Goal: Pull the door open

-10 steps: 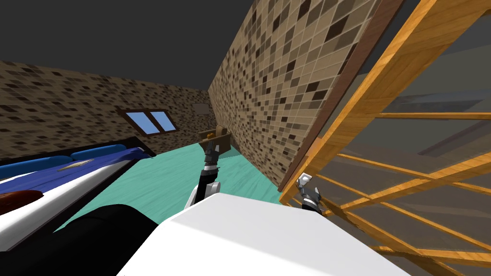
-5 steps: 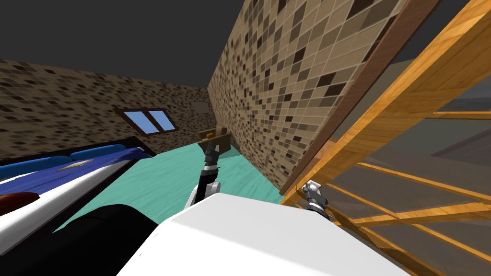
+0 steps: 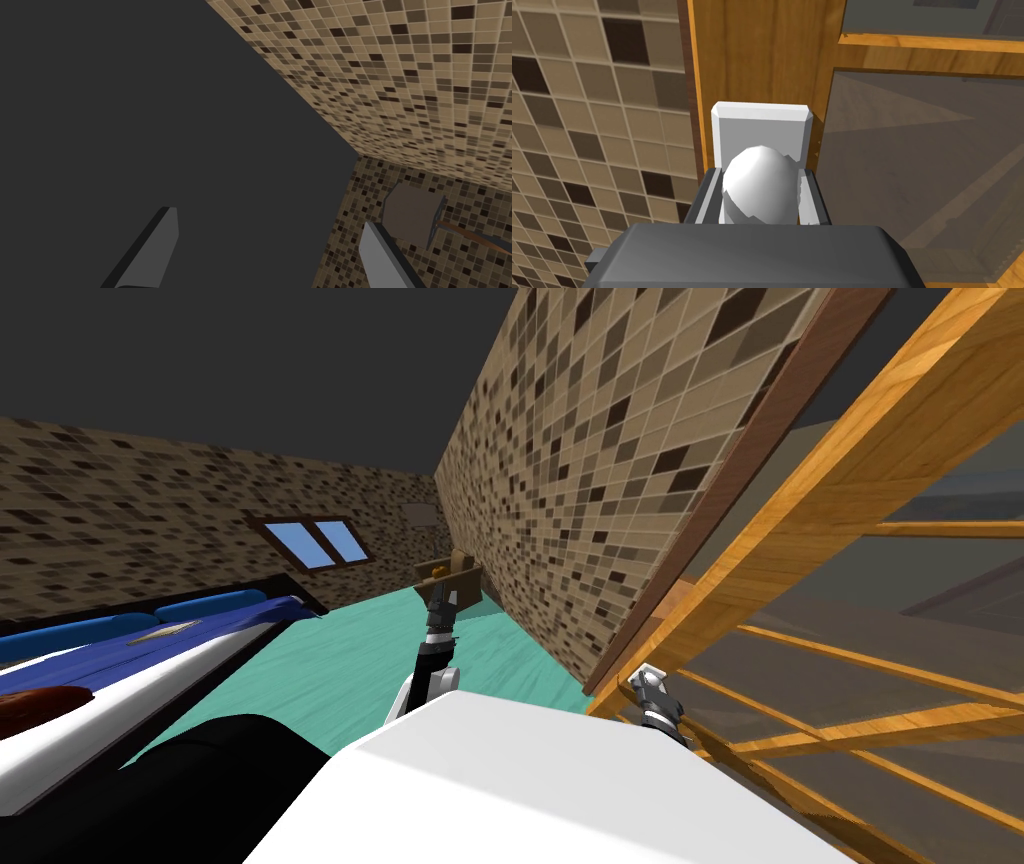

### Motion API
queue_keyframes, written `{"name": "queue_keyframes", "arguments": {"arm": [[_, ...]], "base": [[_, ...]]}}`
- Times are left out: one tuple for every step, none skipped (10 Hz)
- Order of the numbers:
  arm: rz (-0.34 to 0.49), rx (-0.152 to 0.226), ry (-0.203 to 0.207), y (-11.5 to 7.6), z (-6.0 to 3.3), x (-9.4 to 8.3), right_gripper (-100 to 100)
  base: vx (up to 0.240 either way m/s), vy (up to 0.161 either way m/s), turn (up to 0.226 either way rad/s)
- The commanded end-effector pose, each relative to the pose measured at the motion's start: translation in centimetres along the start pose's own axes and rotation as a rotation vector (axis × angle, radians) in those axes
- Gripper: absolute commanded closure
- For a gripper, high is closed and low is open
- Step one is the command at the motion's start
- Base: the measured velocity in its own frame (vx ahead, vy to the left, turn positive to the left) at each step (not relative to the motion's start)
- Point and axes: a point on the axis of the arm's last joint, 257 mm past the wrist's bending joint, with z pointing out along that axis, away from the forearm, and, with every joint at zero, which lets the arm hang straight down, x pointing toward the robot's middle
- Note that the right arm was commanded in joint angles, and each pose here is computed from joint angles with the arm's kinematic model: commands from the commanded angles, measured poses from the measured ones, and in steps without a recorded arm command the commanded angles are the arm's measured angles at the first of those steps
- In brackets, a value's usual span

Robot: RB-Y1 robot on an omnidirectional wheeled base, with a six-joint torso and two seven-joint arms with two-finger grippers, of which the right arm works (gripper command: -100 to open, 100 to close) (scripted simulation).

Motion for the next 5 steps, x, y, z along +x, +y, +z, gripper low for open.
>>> {"name": "queue_keyframes", "arguments": {"arm": [[0.004,0.023,0.002,-0.6,0.03,0.1,100],[0.005,0.03,0.002,-0.8,0.04,0.1,100],[0.01,0.056,0.003,-1.5,0.04,0.2,100],[0.013,0.075,0.004,-2.0,0.03,0.3,100],[0.019,0.105,0.004,-2.8,-0.02,0.4,100]], "base": [[-0.129,-0.026,0.058],[-0.217,-0.004,0.071],[-0.244,0.021,0.071],[-0.248,0.028,0.069],[-0.276,0.01,0.085]]}}
